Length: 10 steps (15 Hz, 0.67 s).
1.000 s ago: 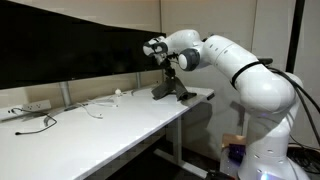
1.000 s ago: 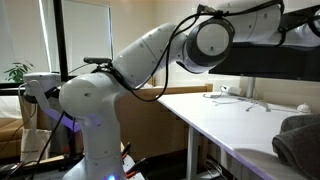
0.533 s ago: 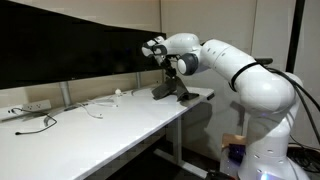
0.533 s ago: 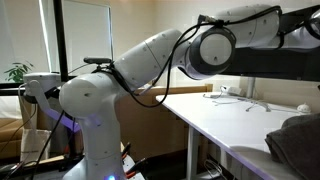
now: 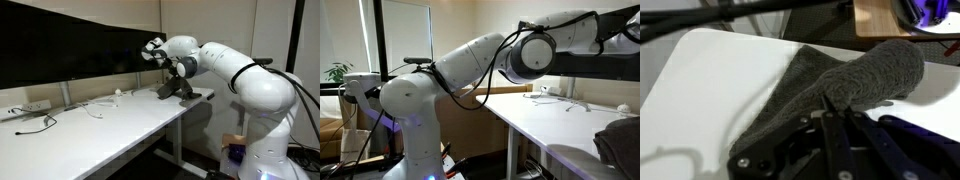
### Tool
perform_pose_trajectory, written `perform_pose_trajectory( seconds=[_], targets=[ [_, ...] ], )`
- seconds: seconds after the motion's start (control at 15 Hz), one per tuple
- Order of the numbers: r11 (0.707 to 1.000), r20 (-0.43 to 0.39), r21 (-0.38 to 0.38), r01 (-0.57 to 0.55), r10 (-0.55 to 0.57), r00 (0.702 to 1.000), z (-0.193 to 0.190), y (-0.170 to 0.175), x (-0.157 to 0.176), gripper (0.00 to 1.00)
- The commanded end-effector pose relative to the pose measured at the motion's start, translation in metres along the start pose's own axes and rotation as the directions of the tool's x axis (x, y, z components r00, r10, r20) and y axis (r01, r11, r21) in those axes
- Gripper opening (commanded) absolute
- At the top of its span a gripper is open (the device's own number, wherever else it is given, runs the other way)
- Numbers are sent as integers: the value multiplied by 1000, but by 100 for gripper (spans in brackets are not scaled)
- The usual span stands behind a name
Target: Slide the grey towel across the table.
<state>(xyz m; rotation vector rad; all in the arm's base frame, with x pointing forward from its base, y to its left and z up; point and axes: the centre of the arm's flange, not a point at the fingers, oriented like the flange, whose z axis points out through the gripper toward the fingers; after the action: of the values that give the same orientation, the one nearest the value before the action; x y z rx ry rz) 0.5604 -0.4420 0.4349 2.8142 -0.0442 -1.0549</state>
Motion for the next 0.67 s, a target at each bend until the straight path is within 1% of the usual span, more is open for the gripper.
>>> perform_pose_trajectory(
  seconds=[0.0, 0.13, 0.27, 0.33, 0.4, 0.47, 0.53, 0.6],
  targets=[
    [994, 7, -46, 96, -95, 995, -53, 46, 28, 5],
    [990, 5, -49, 136, -136, 991, -54, 48, 28, 5],
    [982, 28, -50, 185, -184, 983, -55, 49, 27, 5],
    [971, 20, -65, 231, -230, 973, -2, -52, 21, 5],
    [961, 11, -73, 265, -265, 964, -11, -64, 17, 5],
    [950, -6, -87, 299, -301, 954, -24, -71, 9, 32],
    [934, -37, -118, 337, -343, 938, -45, -76, -7, 34],
    [922, -78, -165, 351, -367, 927, -74, -74, -29, 39]
  ],
)
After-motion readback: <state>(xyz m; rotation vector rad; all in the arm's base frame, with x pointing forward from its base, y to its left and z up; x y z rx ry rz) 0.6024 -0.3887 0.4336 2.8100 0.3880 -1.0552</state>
